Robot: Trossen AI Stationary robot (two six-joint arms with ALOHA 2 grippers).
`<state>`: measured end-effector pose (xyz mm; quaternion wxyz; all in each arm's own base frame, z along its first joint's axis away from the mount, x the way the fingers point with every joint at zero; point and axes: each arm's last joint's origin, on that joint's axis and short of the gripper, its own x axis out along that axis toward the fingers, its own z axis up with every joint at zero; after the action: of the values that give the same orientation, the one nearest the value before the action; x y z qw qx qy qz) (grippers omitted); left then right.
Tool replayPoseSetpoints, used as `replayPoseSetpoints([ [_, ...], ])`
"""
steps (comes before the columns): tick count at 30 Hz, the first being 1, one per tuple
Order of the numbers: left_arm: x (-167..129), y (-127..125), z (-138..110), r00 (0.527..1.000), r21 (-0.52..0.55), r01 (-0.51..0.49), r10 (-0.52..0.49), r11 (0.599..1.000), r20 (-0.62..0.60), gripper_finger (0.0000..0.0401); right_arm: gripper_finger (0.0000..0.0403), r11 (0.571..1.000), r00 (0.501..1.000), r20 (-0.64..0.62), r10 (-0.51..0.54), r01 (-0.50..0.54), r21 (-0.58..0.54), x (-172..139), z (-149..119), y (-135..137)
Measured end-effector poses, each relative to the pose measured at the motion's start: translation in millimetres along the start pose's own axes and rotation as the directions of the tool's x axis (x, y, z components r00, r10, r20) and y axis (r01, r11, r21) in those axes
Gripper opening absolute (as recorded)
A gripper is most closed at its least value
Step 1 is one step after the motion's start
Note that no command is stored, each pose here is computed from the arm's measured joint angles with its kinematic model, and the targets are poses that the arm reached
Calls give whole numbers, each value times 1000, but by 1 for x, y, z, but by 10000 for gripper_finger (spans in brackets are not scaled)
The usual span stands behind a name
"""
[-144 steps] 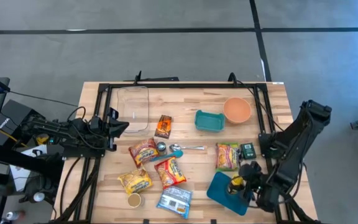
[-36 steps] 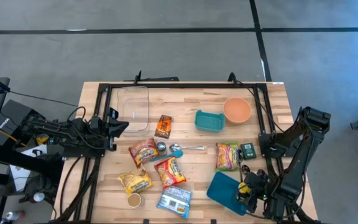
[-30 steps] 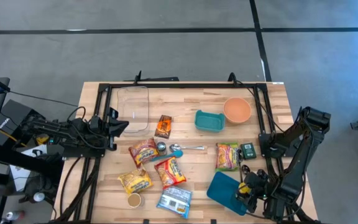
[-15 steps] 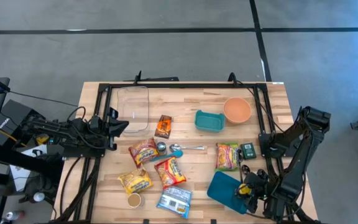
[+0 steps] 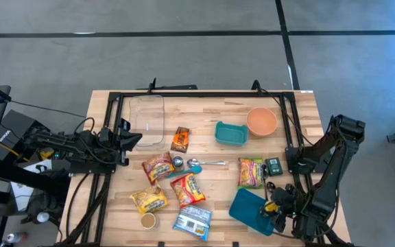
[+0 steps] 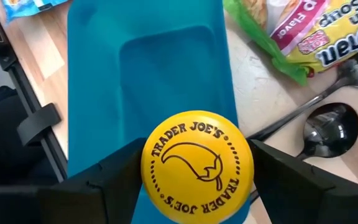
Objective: Pick & Place Food Item
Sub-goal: Put the yellow seasoning bottle into the blue bin
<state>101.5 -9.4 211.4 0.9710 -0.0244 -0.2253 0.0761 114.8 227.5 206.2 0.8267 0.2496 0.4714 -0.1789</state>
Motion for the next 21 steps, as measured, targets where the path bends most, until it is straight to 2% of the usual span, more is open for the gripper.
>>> replayPoseSetpoints([
  [21,0,0,0,1000,0,1,-1,1000,0,13,271,1000,1000,2,-9,9,-1,0,0,-1],
])
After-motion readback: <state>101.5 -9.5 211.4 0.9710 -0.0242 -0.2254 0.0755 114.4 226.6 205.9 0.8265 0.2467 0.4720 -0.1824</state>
